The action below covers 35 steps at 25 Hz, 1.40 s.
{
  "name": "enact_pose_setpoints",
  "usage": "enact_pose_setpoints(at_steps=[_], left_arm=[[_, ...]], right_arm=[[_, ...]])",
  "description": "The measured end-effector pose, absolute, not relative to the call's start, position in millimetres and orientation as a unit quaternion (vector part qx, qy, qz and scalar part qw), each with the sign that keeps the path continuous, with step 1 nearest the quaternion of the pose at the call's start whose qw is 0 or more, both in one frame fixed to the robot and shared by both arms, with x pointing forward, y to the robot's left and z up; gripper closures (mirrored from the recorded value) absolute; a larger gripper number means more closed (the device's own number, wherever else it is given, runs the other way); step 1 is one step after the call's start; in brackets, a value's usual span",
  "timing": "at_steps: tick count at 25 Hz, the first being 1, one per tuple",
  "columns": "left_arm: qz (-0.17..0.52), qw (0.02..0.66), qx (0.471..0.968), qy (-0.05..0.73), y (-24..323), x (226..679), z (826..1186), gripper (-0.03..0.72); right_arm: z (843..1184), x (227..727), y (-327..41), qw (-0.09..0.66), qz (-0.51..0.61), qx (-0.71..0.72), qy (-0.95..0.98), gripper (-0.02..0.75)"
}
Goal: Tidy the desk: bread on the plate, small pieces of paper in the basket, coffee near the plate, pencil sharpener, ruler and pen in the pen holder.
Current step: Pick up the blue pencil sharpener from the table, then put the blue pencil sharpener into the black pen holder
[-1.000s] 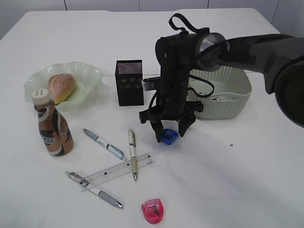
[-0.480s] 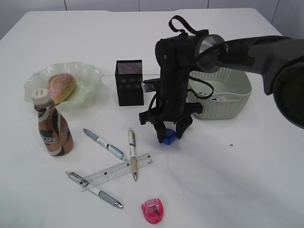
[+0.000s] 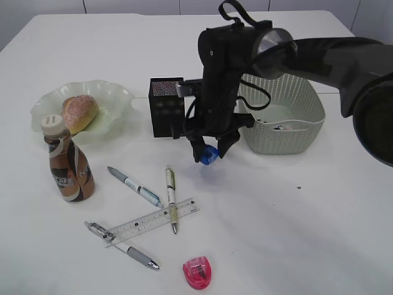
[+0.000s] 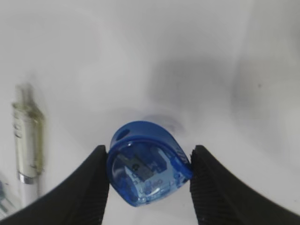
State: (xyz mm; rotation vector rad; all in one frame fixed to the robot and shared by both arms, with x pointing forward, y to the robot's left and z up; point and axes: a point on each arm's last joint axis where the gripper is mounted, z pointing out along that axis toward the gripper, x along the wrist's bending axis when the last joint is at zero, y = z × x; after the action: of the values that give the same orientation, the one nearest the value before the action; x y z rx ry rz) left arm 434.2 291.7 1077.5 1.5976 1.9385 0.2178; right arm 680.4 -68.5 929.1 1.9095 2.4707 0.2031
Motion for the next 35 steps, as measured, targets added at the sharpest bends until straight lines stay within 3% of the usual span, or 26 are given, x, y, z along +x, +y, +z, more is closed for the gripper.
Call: enact_pose_setpoints(at_steps=[13, 23, 27, 35], left_arm=[[0.082, 0.305, 0.603, 0.732, 292, 434, 1078, 0.344], [0.082, 0.305, 0.603, 0.732, 292, 434, 1078, 0.344], [0.082, 0.305, 0.603, 0.732, 292, 434, 1078, 0.345], [0.082, 0.306, 0.603, 0.732, 292, 434, 1078, 0.345]], right_arm=[[1016, 703, -59, 0.069, 0.201, 0.579, 0.787, 0.363], [1026, 719, -90, -0.009, 0.267, 0.564, 0.781, 0.363], [1029, 728, -106, -0.001, 0.295, 0.538, 0.789, 0.363], [1015, 737, -94, -0.016, 0.357, 0.470, 0.807, 0.363]])
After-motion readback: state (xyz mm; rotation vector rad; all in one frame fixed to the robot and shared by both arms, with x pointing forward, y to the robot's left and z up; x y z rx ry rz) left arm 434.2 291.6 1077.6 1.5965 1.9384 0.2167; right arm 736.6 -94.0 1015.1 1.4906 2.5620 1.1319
